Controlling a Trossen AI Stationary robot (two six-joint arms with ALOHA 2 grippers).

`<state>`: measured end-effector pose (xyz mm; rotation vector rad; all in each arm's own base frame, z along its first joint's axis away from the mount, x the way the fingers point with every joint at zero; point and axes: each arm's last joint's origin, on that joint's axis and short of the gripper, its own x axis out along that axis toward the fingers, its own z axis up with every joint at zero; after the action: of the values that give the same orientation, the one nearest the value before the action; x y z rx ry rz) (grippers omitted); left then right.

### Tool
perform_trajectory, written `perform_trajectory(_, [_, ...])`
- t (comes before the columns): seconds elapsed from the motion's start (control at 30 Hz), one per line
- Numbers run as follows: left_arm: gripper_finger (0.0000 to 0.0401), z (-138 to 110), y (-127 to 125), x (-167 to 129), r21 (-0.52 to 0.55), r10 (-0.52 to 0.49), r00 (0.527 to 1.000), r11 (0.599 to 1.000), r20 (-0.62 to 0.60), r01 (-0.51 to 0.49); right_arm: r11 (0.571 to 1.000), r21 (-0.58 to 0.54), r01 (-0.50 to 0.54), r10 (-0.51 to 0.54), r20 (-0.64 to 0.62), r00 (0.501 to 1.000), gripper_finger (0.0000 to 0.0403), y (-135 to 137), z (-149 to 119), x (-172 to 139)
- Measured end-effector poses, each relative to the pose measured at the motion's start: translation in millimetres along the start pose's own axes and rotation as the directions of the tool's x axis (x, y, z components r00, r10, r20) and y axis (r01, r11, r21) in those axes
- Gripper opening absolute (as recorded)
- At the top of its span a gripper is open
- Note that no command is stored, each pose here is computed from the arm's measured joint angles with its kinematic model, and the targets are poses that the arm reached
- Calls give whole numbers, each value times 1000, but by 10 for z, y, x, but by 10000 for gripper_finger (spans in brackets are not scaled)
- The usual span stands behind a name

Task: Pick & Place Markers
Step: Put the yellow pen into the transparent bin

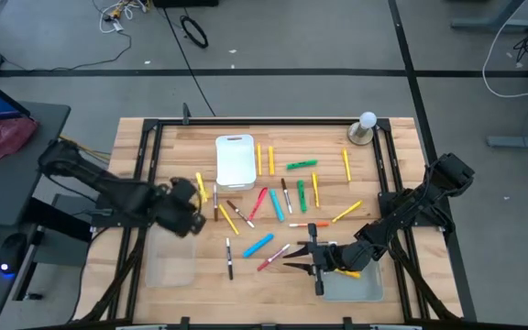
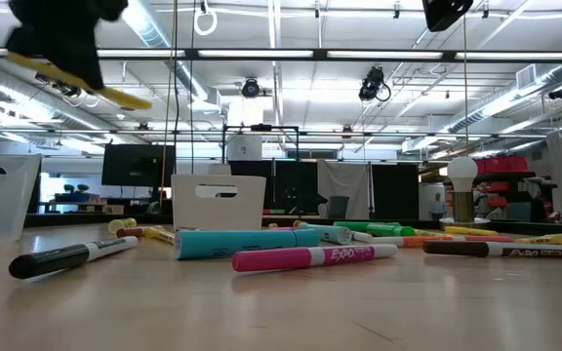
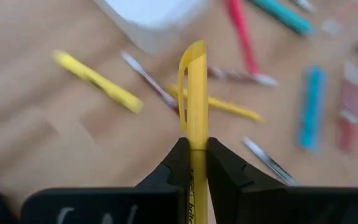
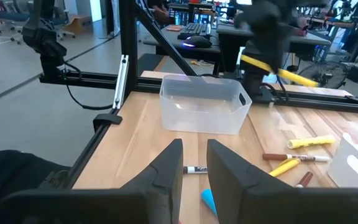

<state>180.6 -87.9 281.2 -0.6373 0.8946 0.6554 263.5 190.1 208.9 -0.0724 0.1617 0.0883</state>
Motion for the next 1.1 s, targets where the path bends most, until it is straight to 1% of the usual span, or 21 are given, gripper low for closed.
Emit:
perform_trajectory(0.07, [34,-114,-85,-94,-28,-51,997,998,-50,50,1000,-5,0,0,0,1000,75,0,0,0])
perform_trajectory(0.13, [34,-262,-148,-139,-60,-75,990,996,-121,68,1000,-12,0,0,0,1000,75,0,0,0])
perform_trajectory(0.23, [34,-485,-214,-132,-104,-54,976,994,-212,33,1000,-23,0,0,6,1000,75,0,6,0])
perform_trajectory(0.3, [34,-623,-250,-94,-125,-10,966,992,-260,-24,999,-32,0,0,13,1000,75,0,14,0])
perform_trajectory(0.4, [34,-797,-273,5,-138,104,948,979,-301,-151,999,-46,0,0,19,1000,75,1,21,0])
perform_trajectory(0.5, [34,-925,-278,120,-146,230,910,945,-346,-294,999,-49,-17,18,20,1000,75,6,23,0])
perform_trajectory(0.57, [35,-993,-276,214,-134,283,881,925,-379,-355,999,-48,-19,20,20,1000,75,0,23,4])
perform_trajectory(0.63, [36,-1052,-262,312,-118,321,864,913,-388,-392,999,-46,-22,23,20,1000,75,0,23,4])
perform_trajectory(0.73, [37,-1100,-244,449,-128,323,862,909,-390,-398,999,-49,-21,22,20,1000,75,-1,23,5])
perform_trajectory(0.93, [39,-1140,-166,718,-187,256,889,920,-379,-345,999,-48,-19,20,20,1000,75,-8,24,9])
perform_trajectory(1.1, [40,-1154,-84,851,-211,246,892,916,-378,-342,999,-48,-19,20,20,1000,75,-8,24,9])
